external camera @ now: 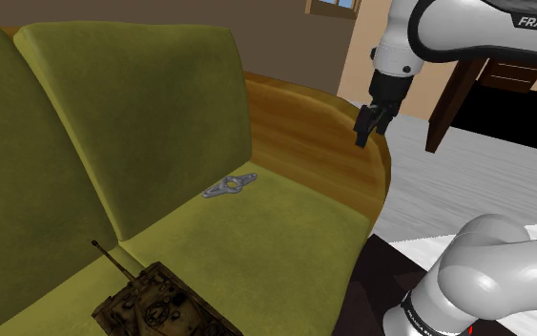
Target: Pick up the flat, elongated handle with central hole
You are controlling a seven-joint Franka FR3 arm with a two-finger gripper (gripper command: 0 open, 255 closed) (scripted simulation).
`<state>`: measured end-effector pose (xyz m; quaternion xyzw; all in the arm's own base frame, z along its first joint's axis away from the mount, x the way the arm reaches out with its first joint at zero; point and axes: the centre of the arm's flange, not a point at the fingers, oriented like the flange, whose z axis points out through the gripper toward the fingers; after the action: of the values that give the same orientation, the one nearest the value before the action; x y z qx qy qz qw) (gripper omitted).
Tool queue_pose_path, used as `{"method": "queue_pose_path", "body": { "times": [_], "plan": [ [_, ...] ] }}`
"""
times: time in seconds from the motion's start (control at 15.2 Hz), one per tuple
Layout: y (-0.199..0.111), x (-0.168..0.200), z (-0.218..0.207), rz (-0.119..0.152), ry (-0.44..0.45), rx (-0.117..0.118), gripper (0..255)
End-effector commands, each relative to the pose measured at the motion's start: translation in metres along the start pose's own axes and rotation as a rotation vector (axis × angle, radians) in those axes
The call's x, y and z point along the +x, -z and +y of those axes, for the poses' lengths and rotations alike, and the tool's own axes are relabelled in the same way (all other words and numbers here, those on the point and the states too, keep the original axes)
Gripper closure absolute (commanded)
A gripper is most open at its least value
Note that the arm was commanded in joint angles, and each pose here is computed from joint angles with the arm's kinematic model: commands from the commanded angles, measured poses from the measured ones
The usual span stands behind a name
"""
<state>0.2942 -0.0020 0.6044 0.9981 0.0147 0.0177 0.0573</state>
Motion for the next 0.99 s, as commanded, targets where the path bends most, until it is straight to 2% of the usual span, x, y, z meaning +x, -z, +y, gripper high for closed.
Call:
{"method": "queue_pose_path", "body": {
  "times": [0.0, 0.46, 0.92],
  "plan": [
    [0.0, 0.0, 0.0, 0.0, 0.0, 0.0, 0],
    [-0.054, 0.068, 0.008, 0.045, 0.27, 0.018, 0],
    [-0.104, 0.139, -0.004, 0.09, 0.539, 0.036, 0]
  ]
}}
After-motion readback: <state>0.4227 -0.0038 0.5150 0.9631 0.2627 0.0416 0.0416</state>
